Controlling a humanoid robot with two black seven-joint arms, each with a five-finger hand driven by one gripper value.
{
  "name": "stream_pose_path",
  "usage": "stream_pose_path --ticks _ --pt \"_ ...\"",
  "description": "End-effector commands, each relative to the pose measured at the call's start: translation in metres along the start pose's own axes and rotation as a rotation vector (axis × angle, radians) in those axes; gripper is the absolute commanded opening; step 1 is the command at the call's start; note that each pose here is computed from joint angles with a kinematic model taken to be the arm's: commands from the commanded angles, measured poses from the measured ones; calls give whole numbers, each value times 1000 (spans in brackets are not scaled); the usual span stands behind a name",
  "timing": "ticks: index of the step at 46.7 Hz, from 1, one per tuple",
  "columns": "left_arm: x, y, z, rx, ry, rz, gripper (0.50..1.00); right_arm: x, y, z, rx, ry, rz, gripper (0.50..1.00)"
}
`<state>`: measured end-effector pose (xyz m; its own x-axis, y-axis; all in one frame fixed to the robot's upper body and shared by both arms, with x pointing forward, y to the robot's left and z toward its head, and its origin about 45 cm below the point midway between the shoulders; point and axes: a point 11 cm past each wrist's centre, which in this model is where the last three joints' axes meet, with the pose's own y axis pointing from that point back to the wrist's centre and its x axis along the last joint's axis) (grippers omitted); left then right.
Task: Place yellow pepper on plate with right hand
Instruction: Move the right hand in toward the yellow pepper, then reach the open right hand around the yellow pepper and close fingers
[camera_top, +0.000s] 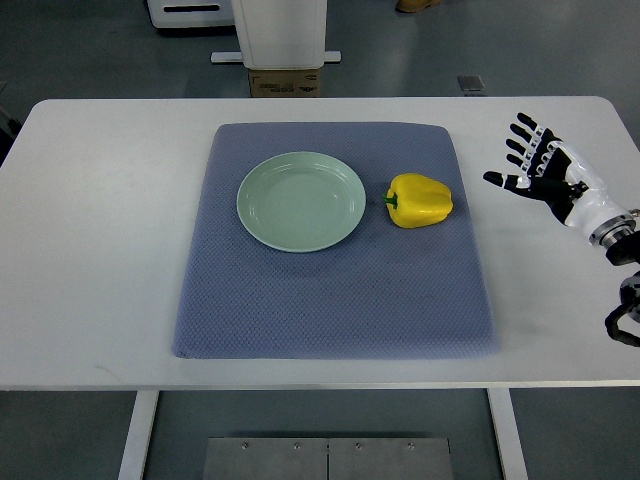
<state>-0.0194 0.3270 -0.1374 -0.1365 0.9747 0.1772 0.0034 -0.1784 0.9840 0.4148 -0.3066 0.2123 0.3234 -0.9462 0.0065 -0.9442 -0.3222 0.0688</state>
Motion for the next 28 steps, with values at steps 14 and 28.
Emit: stream_pose_path --ticks 14,28 --pt "0 0 0 -1 0 1 1000 -14 -13 -10 -28 317 -168 1000" --pt "0 0 0 1 0 0 1000 -35 -25 -8 -66 568 -307 1000"
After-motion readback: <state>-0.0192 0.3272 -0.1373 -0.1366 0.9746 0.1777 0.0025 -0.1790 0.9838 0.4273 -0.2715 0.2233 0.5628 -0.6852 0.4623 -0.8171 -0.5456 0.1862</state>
